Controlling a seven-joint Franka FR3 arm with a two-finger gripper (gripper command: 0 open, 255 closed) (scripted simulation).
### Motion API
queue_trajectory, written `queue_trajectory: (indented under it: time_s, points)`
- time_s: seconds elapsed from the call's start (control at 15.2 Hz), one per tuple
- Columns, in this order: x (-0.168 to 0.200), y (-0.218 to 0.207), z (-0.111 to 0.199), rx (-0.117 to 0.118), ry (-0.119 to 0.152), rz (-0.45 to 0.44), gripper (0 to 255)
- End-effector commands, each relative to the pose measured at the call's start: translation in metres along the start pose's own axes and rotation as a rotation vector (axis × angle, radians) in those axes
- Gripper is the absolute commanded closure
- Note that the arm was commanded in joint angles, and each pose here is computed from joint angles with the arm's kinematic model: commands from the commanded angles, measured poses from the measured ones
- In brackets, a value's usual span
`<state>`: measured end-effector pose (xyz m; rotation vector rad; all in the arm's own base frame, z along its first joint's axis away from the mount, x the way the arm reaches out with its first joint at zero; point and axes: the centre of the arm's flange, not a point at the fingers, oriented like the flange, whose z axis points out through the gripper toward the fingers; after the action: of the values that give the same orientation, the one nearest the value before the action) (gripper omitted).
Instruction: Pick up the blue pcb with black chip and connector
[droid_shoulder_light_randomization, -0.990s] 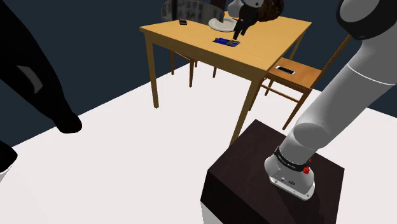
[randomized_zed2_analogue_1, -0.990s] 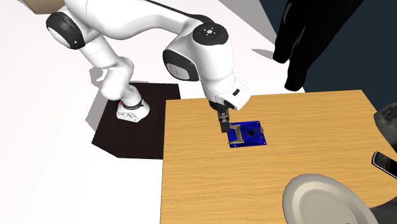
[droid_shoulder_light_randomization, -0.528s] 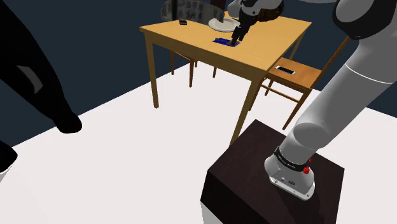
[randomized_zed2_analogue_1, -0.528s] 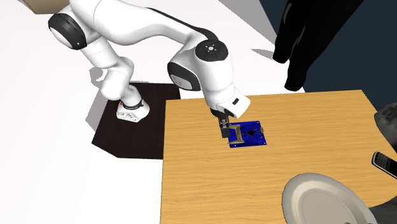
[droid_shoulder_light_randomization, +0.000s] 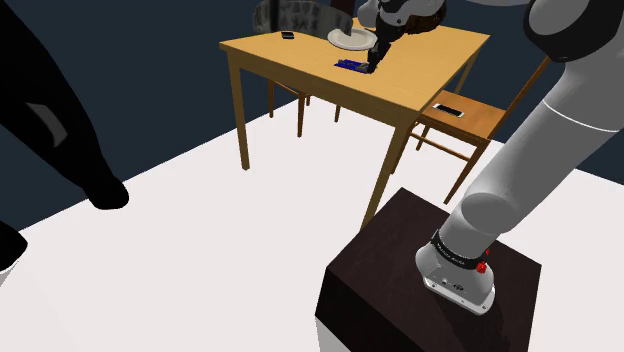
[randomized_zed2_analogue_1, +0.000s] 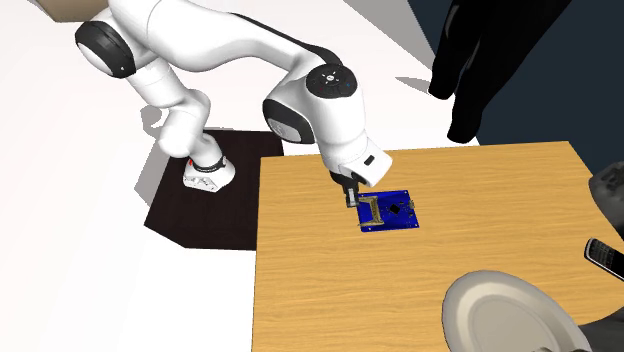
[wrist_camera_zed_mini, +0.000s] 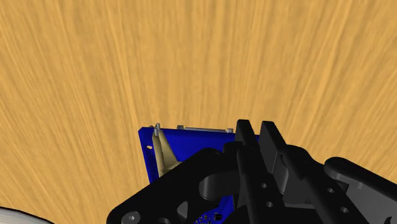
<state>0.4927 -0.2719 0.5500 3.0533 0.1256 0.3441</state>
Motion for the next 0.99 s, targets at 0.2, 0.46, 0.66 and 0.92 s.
queue_trajectory:
  time_s: [0.2, 0.46, 0.66, 0.92]
  points:
    - [0.001, 0.0, -0.005, 0.0, 0.0, 0.0, 255]
    - [0.006, 0.002, -0.026, 0.0, 0.0, 0.0, 255]
    - [0.01, 0.003, -0.041, 0.0, 0.0, 0.0, 255]
    - [0.014, 0.005, -0.062, 0.0, 0.0, 0.0, 255]
